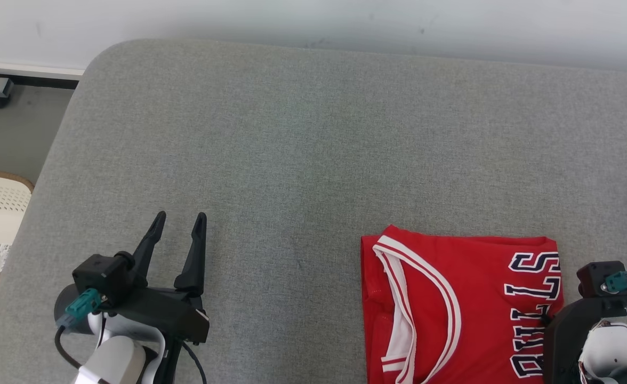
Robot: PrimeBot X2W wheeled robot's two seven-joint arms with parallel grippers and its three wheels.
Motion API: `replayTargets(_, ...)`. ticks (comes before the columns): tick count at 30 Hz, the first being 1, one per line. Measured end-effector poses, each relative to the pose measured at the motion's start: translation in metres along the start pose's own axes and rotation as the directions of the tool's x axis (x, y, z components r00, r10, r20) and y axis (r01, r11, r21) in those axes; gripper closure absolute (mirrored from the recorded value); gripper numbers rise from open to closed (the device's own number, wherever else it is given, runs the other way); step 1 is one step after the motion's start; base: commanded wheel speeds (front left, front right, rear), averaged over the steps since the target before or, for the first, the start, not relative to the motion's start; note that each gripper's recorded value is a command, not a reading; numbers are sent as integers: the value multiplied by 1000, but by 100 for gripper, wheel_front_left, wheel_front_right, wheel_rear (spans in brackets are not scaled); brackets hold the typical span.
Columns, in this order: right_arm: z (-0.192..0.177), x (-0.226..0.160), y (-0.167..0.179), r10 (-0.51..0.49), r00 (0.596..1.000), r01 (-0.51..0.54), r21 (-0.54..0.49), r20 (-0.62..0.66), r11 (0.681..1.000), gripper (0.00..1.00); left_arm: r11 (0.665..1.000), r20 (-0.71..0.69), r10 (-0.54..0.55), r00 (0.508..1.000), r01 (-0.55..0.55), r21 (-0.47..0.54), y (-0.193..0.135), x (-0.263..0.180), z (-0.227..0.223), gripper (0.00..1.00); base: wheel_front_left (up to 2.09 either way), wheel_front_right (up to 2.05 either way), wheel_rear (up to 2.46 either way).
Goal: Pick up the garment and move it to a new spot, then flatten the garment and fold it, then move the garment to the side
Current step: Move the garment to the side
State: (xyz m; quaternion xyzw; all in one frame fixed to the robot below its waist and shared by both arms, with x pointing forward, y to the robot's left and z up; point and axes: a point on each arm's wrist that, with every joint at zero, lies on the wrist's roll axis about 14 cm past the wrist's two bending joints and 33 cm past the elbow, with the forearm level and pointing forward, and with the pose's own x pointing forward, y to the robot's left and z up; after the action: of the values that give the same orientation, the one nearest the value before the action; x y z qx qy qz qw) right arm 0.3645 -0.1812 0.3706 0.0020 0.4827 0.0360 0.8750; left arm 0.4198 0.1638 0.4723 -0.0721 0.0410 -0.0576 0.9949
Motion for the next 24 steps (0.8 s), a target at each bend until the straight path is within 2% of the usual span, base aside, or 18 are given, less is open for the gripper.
replayTargets(6,21,-2,6,-6,998,9,-42,67,999,100,1000,6,3,1000,-3,1,1,0,2,0,0,0,0)
replayTargets(14,57,-9,-6,-49,984,55,-31,174,998,100,1000,8,-10,1000,10,-1,-4,6,2,0,0,0,0)
replayTargets(24,106,-16,-14,-80,952,125,-137,296,983,100,998,12,-62,998,62,5,-20,21,1,0,0,0,0)
